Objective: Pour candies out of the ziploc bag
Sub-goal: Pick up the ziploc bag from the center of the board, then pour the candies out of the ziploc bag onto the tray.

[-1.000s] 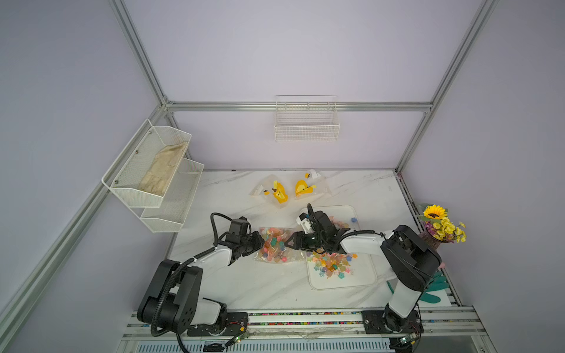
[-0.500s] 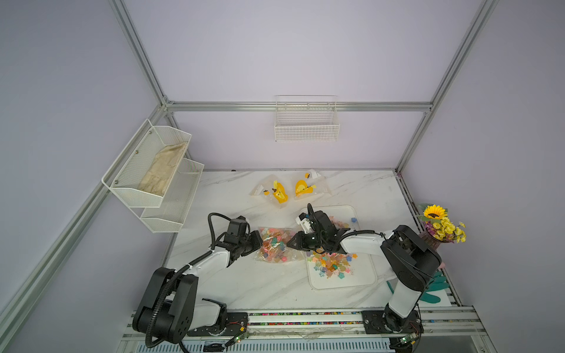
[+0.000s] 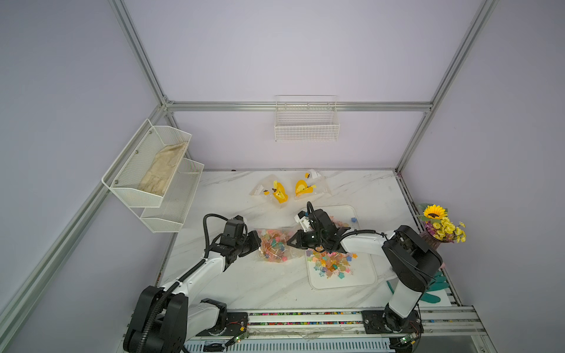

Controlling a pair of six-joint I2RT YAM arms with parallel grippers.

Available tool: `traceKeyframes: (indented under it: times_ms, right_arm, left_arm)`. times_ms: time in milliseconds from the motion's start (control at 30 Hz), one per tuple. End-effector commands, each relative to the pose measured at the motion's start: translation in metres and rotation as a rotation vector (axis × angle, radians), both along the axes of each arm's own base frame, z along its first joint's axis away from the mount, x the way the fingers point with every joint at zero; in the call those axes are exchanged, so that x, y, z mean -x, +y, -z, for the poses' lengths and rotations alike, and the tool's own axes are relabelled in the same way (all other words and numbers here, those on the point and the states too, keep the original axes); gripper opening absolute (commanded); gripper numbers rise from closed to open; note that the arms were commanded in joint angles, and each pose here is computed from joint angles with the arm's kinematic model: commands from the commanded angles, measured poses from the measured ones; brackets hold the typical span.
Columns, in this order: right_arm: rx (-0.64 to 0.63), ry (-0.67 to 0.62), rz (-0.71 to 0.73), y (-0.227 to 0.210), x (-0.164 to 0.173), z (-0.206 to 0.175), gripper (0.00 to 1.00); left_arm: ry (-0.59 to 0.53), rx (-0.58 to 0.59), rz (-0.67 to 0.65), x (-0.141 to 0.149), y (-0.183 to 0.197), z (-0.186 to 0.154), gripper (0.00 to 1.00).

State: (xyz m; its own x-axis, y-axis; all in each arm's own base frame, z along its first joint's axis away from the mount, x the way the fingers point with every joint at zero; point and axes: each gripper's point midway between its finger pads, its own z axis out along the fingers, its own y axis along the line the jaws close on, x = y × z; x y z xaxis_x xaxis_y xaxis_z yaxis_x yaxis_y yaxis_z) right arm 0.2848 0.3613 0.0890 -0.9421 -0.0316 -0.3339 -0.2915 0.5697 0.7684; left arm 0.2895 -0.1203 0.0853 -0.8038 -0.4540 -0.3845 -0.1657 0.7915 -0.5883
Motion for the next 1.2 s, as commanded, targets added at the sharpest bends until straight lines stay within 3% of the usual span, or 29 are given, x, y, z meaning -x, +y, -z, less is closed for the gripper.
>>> traceKeyframes:
  times_ms: [0,1167]
  right_arm:
    - [-0.059,-0.078,-0.013,0.011,-0.008,-0.033,0.0]
    - [-0.122,-0.236,0.037,0.007,-0.023,-0.125,0.0]
  left_arm:
    - [-0.067,0.022,-0.013,-0.011,-0.002,-0.027,0.0]
    - [-0.245,0.118,0.063,-0.033,-0.036,-0.137,0.0]
